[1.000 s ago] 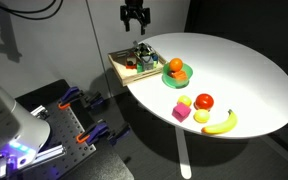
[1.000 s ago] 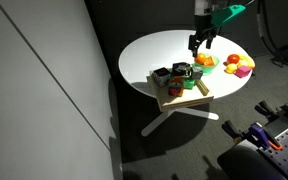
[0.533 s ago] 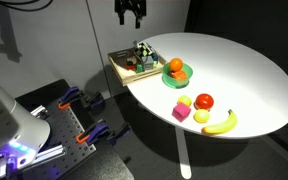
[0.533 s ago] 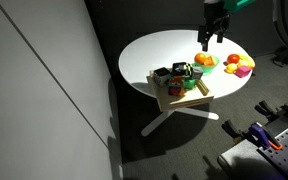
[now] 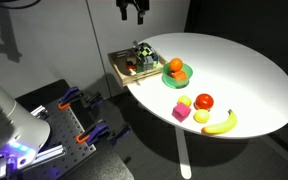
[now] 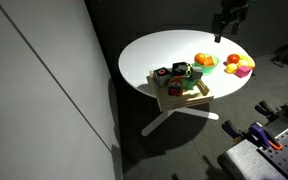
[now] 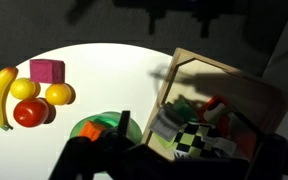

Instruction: Put the toy pillow block in the box

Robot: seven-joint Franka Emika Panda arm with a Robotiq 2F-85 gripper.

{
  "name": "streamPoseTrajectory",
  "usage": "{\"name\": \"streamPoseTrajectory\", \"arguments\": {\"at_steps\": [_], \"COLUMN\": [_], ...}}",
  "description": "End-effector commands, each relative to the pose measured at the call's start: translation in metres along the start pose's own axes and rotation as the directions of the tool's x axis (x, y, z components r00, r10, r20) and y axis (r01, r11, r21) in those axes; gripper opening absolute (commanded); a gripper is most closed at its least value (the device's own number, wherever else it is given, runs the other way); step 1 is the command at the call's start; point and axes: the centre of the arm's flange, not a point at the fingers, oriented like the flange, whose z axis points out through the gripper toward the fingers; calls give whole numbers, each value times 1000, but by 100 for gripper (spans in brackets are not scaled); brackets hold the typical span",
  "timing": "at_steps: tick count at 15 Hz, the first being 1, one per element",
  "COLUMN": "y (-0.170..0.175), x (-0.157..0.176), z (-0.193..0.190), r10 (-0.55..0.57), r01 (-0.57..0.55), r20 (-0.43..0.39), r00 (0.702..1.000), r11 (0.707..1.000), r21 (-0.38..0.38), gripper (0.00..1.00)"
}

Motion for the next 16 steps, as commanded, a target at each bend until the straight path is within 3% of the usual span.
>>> {"name": "streamPoseTrajectory", "arguments": {"at_steps": [1,9,12,16], "y": [19,40,43,38], "x": [-28,-48,-50,-42], "z": [-15,-28,-27,-24], "r10": [60,58,58,63], "r01": [-58,-34,-29,-42], "r20": [-68,-186,-189,-165], "r00": [996,981,980,984], "r11": [998,991,988,991], "r21": [27,128,151,127], "gripper": [100,100,100,100]}}
